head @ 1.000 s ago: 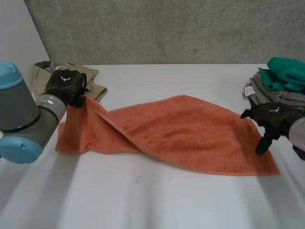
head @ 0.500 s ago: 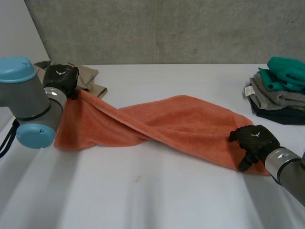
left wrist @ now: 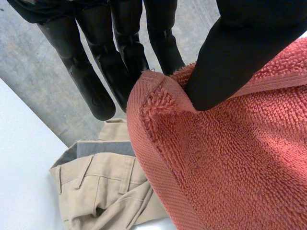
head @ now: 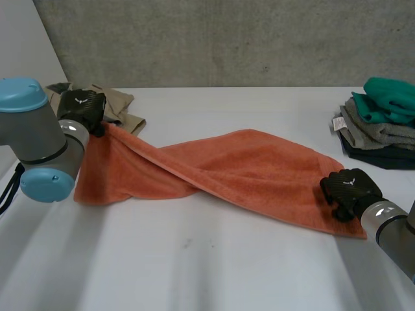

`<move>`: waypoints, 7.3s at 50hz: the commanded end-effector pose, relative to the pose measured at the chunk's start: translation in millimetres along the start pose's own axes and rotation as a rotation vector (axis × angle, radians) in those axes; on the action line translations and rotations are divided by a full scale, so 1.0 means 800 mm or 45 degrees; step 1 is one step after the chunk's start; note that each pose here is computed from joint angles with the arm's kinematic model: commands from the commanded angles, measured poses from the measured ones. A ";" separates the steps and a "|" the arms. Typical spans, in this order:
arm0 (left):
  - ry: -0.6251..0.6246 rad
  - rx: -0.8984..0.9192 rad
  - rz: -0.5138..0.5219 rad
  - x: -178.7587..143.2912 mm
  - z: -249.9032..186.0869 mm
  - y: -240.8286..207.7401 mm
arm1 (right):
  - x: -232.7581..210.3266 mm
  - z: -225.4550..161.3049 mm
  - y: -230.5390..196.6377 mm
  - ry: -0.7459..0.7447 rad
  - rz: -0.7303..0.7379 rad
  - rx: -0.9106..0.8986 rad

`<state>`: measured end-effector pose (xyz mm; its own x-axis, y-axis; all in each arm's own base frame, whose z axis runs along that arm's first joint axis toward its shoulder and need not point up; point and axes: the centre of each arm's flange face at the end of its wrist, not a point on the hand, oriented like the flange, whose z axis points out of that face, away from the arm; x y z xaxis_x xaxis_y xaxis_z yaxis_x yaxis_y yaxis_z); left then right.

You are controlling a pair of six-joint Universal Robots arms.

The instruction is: Fold the laundry.

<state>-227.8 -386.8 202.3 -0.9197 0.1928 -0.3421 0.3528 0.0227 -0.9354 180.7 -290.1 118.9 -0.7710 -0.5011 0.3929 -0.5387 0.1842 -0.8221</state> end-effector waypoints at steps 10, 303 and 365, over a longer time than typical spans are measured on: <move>0.016 -0.021 -0.001 0.002 -0.010 0.000 | 0.006 -0.026 -0.016 -0.028 0.000 -0.063; 0.183 0.118 0.052 0.027 -0.166 -0.026 | -0.273 0.015 -0.158 -0.468 -0.890 1.001; 0.242 0.223 0.044 0.052 -0.176 -0.046 | -0.311 -0.023 -0.131 -0.509 -0.789 0.878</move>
<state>-255.0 -240.8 235.6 -0.8493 0.3739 -0.3727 0.3376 -0.1579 -0.9279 419.8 -181.2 131.7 -0.2095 -0.5319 0.8204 -0.3970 -0.7205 -0.5685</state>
